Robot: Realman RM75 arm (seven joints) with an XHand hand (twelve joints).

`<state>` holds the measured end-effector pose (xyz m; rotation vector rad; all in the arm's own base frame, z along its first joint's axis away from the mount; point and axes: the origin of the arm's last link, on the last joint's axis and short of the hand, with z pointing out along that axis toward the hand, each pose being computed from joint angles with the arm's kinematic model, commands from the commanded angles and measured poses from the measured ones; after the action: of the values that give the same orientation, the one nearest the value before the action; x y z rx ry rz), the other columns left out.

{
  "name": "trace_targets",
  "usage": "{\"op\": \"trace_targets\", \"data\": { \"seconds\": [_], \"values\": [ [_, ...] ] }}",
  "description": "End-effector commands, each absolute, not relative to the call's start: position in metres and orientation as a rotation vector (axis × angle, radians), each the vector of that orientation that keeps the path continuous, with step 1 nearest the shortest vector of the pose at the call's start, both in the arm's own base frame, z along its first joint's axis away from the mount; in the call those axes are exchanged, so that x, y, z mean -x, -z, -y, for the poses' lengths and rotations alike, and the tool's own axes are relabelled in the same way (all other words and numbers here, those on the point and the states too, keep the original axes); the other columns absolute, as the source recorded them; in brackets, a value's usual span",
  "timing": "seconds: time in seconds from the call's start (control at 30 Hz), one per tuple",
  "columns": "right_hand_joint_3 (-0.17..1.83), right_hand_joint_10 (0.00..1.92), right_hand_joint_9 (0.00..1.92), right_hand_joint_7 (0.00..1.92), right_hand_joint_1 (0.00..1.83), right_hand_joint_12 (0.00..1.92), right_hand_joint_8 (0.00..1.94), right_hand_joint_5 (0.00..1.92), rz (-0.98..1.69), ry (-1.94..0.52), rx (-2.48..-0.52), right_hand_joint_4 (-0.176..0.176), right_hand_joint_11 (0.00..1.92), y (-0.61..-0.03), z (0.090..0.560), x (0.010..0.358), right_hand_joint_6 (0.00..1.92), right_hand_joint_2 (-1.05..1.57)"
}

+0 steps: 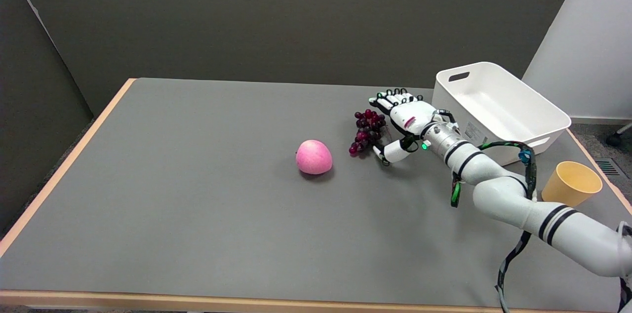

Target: Pick up the grapes.

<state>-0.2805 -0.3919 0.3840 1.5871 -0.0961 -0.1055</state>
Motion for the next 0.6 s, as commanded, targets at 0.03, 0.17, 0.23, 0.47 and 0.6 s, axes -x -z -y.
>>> {"op": "trace_targets", "data": {
  "seconds": [0.03,0.17,0.23,0.47,0.6],
  "values": [
    [0.94,0.21,0.00,0.00,0.66,0.50,0.20,0.03,0.136,0.105,-1.595,0.022,0.00,-0.366,0.409,0.294,0.29,0.59],
    [0.94,0.21,0.00,0.00,0.66,0.49,0.20,0.03,0.146,0.113,-1.596,0.022,0.00,-0.362,0.413,0.298,0.29,0.59],
    [0.94,0.21,0.00,0.00,0.66,0.49,0.20,0.03,0.147,0.114,-1.598,0.022,0.00,-0.360,0.415,0.298,0.29,0.59],
    [0.94,0.21,0.00,0.00,0.66,0.49,0.20,0.03,0.138,0.117,-1.611,0.022,0.00,-0.354,0.424,0.295,0.29,0.59],
    [0.93,0.21,0.00,0.00,0.65,0.49,0.20,0.03,0.138,0.118,-1.612,0.022,0.00,-0.353,0.424,0.295,0.29,0.59]
  ]
}}
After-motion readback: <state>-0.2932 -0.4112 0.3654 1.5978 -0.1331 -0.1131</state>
